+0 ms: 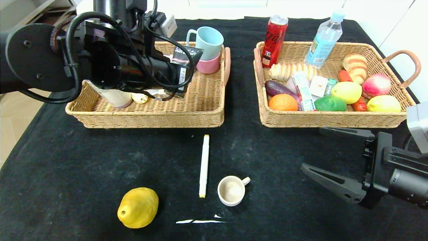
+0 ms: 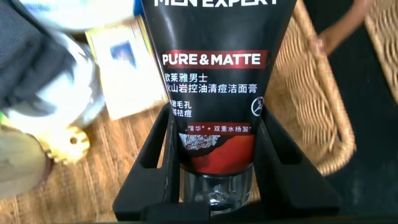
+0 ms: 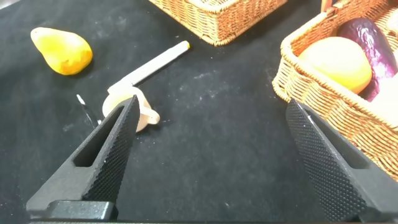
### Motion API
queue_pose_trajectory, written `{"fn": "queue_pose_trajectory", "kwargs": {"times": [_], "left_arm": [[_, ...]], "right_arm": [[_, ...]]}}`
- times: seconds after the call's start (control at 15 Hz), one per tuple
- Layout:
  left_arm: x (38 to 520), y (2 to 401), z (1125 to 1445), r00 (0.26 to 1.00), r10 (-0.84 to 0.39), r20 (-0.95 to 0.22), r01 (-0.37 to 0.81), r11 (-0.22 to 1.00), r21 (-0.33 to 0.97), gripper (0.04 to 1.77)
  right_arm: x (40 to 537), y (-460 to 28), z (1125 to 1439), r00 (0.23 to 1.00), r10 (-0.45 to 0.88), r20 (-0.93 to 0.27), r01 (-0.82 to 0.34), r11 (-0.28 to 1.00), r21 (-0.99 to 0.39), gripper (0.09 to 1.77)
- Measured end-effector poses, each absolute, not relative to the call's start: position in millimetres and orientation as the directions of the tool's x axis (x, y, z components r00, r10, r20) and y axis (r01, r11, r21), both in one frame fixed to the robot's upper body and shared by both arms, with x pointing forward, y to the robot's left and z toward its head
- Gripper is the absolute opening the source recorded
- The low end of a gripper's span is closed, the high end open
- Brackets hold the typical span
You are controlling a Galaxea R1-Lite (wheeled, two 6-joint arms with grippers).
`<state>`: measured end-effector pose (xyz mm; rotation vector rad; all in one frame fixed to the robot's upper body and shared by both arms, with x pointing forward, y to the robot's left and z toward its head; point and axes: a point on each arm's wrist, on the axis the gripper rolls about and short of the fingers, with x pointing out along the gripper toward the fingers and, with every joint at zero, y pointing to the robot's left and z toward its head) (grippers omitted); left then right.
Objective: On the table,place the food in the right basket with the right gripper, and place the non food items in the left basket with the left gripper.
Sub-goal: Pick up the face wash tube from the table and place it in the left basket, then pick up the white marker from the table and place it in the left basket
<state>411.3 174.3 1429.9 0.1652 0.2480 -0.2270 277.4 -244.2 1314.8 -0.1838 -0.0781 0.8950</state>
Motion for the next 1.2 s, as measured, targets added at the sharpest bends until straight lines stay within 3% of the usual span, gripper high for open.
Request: {"fn": "queue_pose_trajectory", "kwargs": {"times": [0.2,0.6,1.2], "left_arm": [[418.9,171.7,1426.7,0.948,-0.197,-0.251,0.237,0.962,0.139,0.74],[422.3,168.5,1422.6,0.946,-0.191,-0.263,0.234,0.961,0.144,1.25],[400.3,159.7,1427.5,0.927,-0.230,-0.295,0.281,0.949,0.144,1.57]], "right_arm": [[276.8,-244.5,1315.5,0.625,0.781,-0.006,-0.767,0.612,-0.193,1.71],[274.5,-245.2,1317.2,0.623,0.782,0.002,-0.766,0.611,-0.198,1.71],[272.6,-243.9,1316.7,0.616,0.788,0.001,-0.772,0.604,-0.197,1.71]]}}
